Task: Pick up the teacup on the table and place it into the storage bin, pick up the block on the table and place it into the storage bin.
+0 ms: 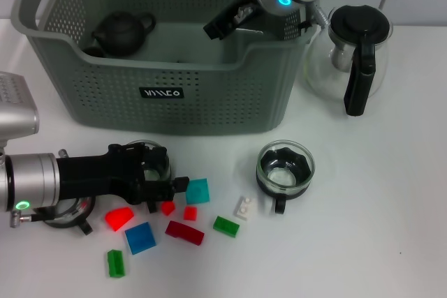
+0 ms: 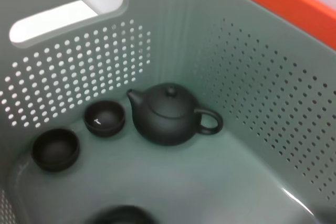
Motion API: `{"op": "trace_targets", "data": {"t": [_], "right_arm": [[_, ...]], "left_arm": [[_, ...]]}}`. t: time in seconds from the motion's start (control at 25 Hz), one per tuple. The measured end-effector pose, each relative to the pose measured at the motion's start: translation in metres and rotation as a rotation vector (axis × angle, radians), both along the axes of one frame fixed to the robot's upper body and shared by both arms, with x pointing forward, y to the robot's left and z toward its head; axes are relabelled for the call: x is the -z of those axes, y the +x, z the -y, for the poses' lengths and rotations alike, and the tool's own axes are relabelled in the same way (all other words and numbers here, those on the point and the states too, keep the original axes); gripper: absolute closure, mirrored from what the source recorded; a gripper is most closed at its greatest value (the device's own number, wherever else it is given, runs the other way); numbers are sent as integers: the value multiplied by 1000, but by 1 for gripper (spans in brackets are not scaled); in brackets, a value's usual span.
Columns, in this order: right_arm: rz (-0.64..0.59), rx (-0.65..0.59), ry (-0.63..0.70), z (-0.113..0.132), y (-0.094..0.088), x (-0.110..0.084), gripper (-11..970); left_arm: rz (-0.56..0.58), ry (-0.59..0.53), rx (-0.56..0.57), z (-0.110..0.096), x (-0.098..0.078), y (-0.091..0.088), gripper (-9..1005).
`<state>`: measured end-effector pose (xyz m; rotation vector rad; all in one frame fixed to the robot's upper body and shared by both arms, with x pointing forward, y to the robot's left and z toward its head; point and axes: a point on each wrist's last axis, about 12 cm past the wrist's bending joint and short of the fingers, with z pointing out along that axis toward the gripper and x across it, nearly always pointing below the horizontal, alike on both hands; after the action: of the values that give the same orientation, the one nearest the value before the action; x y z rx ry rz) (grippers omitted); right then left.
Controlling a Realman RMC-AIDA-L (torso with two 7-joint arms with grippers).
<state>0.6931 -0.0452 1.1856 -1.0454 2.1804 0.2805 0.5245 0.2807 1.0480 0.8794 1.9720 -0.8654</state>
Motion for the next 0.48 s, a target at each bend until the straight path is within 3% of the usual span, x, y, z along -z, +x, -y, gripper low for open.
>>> {"op": "trace_targets", "data": {"t": [0.24, 0.44, 0.48], "right_arm": [[1, -15, 18, -2, 1, -13, 632], [14, -50, 68, 1, 1, -51, 389], [24, -53, 82, 4, 0, -60, 389]], "left_arm": [[0, -2, -1, 0, 0, 0, 159], [1, -1, -6, -1, 0, 0, 159], [1, 0, -7, -2, 0, 0, 159]]}}
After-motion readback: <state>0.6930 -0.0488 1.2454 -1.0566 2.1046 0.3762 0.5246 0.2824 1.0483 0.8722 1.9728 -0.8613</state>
